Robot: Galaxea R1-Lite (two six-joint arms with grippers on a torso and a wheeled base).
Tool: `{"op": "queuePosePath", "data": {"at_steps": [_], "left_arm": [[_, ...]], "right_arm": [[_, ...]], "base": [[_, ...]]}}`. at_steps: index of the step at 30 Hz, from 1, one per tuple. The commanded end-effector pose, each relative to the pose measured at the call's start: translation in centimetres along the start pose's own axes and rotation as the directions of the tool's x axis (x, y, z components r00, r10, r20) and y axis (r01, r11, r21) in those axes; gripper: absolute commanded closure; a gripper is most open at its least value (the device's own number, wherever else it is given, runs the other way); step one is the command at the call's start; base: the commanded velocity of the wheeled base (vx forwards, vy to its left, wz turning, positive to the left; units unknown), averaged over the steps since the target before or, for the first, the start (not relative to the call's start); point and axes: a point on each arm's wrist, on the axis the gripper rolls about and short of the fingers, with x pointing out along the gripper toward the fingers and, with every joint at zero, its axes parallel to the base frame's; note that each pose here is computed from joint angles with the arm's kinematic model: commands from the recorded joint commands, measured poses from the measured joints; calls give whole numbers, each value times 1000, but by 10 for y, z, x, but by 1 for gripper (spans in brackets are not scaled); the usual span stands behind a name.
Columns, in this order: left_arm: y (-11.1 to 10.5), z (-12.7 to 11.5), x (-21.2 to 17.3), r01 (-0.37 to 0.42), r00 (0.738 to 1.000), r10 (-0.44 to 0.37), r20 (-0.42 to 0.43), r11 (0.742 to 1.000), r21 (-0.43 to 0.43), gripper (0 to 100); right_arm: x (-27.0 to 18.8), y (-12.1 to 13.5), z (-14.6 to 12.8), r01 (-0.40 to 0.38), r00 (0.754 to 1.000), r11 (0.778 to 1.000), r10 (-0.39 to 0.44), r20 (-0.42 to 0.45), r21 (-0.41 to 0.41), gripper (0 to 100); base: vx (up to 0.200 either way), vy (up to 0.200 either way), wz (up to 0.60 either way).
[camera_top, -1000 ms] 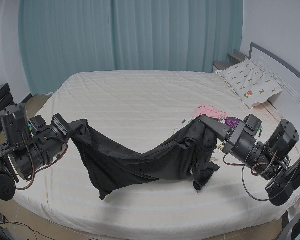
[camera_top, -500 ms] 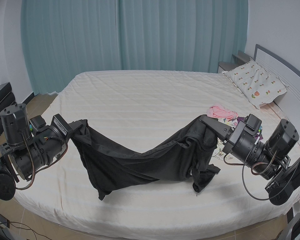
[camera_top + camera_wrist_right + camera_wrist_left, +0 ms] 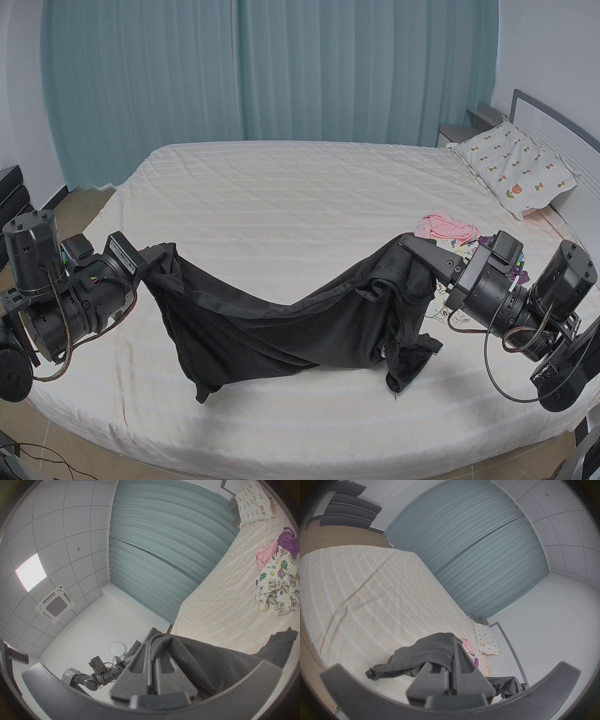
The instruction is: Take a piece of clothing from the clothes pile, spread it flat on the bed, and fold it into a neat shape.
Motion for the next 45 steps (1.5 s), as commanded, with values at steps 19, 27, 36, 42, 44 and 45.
{"op": "queuePosePath", "data": {"at_steps": [19,27,36,42,44,45], "left_arm": [[-9,-1,-49,57,998,-57,-7,998,5,100],[-32,21,-90,104,994,-104,26,995,3,100],[-46,32,-73,77,997,-77,29,997,2,100],[-26,25,-34,-56,998,56,-18,998,2,100],[-22,26,-26,-78,997,78,-22,997,-1,100],[-18,28,-18,-102,995,102,-23,995,-4,100]], "right_arm": [[-67,66,19,-246,967,965,239,-84,-96,100],[-91,137,66,-317,948,937,320,-7,-147,100],[-30,145,120,-185,982,971,190,18,-149,100],[28,74,114,-31,999,995,28,-34,-94,100],[43,55,110,-11,999,996,7,-41,-86,100],[50,46,110,-8,999,996,5,-34,-88,100]], "base": [[-200,0,0],[-125,0,0],[0,0,0],[0,0,0],[0,0,0],[0,0,0]]}}
